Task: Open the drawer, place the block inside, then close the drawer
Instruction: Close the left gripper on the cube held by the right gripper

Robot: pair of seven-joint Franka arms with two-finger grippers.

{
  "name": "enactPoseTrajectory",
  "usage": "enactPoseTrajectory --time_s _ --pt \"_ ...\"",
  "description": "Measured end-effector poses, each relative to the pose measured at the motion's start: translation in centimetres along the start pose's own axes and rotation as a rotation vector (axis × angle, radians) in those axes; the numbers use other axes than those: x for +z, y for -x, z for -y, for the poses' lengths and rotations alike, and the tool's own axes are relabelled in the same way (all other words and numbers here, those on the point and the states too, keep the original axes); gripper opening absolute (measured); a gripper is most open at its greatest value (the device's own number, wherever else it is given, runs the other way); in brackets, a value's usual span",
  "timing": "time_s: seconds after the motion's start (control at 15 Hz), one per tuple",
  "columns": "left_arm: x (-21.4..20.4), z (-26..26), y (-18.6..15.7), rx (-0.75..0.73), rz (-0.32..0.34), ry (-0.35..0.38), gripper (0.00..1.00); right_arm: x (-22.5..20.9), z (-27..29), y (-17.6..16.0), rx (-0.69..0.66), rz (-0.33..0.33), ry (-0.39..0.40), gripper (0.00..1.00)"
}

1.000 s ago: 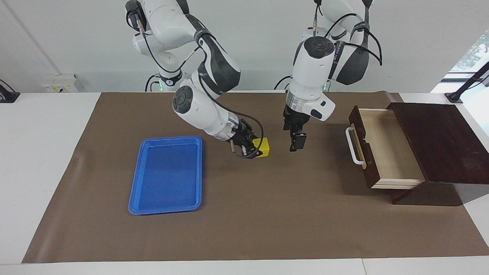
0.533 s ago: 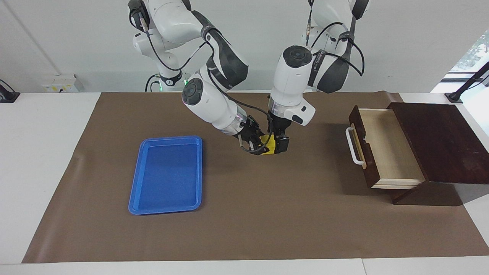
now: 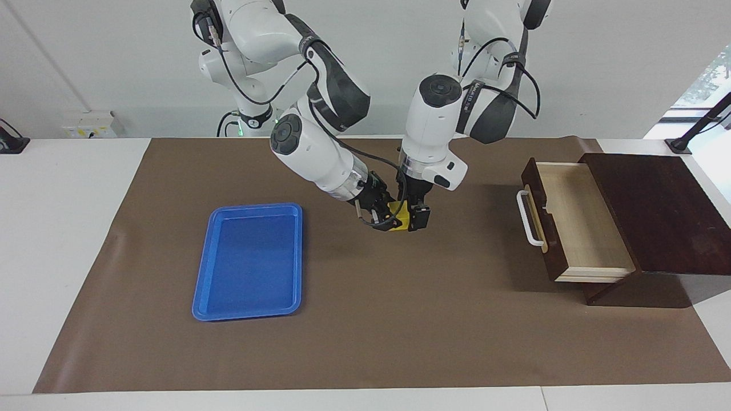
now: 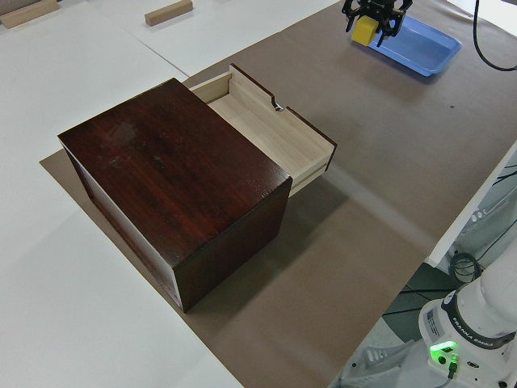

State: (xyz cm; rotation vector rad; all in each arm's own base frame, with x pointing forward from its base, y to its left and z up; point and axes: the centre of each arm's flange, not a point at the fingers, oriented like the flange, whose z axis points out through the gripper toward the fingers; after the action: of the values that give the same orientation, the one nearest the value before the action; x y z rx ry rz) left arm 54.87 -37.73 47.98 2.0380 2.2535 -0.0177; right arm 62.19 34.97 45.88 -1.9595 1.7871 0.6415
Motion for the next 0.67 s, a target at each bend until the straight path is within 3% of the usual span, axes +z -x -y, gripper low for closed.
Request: enactPoseTrajectory --time_s 0.13,0.67 --pt "-0.13 -0.13 0.05 0.001 0.001 0.016 0.6 0.06 -0.2 -0.05 -0.002 -0.005 0.016 0.55" --pt "-0.22 -0.15 0.08 0.008 0.002 0.018 0.57 -0.04 -0.19 -0.04 -0.011 -0.006 0.014 0.55"
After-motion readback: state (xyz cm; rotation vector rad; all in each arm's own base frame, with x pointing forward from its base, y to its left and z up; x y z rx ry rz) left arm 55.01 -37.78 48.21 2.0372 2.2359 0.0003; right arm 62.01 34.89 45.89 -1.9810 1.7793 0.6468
